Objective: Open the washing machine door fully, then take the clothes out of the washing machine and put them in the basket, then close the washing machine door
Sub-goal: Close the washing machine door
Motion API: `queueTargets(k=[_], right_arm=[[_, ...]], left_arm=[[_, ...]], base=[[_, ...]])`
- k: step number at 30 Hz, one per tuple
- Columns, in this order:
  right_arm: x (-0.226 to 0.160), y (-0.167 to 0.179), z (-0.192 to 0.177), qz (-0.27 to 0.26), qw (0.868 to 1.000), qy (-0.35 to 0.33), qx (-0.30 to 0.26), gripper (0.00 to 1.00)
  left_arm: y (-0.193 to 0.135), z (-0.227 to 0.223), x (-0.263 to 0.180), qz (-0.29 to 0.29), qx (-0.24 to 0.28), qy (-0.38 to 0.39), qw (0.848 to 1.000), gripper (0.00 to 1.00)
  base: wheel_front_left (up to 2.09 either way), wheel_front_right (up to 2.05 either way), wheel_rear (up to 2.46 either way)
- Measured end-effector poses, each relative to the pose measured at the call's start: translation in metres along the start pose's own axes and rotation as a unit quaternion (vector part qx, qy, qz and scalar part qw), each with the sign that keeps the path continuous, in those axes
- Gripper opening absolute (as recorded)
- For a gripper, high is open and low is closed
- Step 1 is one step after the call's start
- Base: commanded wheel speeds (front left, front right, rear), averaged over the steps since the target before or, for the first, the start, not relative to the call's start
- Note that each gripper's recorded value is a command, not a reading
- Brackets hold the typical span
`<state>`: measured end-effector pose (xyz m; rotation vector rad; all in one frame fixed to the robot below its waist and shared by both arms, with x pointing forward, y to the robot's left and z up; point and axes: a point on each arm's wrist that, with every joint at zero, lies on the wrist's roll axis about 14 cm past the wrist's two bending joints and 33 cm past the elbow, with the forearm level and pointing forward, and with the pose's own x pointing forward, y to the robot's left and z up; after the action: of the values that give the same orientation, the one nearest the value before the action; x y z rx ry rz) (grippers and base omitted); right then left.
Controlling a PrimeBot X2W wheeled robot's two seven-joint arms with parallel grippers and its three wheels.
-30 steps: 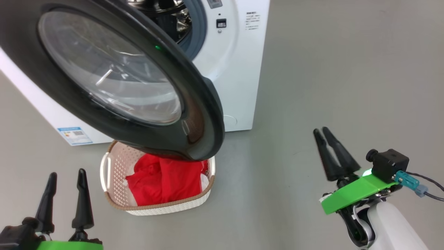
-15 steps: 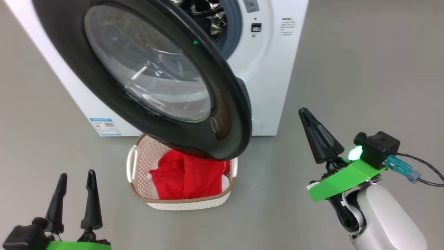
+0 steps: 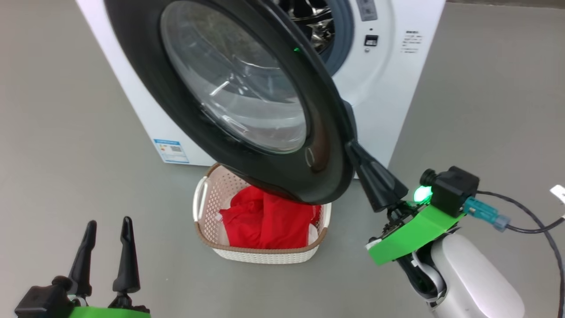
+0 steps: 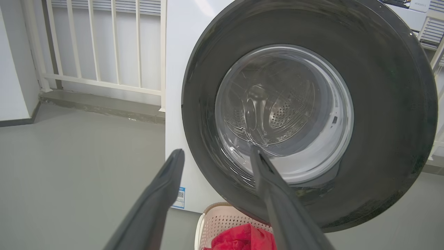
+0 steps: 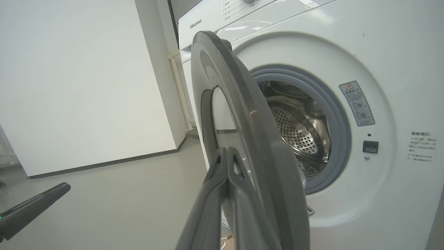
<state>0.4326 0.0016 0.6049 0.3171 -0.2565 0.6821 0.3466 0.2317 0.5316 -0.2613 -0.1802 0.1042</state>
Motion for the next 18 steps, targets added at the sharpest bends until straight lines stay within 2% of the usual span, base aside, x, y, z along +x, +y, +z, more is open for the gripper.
queueTargets(k=[5,18], right_arm=[[0.004,0.01,-0.018,0.019,1.0,0.023,0.005,0.0],[0.015,-0.006,-0.06,0.025,0.997,0.078,0.001,0.0]], left_arm=[[0.008,0.003,-0.005,0.013,0.003,-0.002,1.0,1.0],[0.02,-0.005,-0.007,0.037,0.005,0.011,0.999,1.0]], base=[[0.0,0.0,0.0],[0.0,0.0,0.0]])
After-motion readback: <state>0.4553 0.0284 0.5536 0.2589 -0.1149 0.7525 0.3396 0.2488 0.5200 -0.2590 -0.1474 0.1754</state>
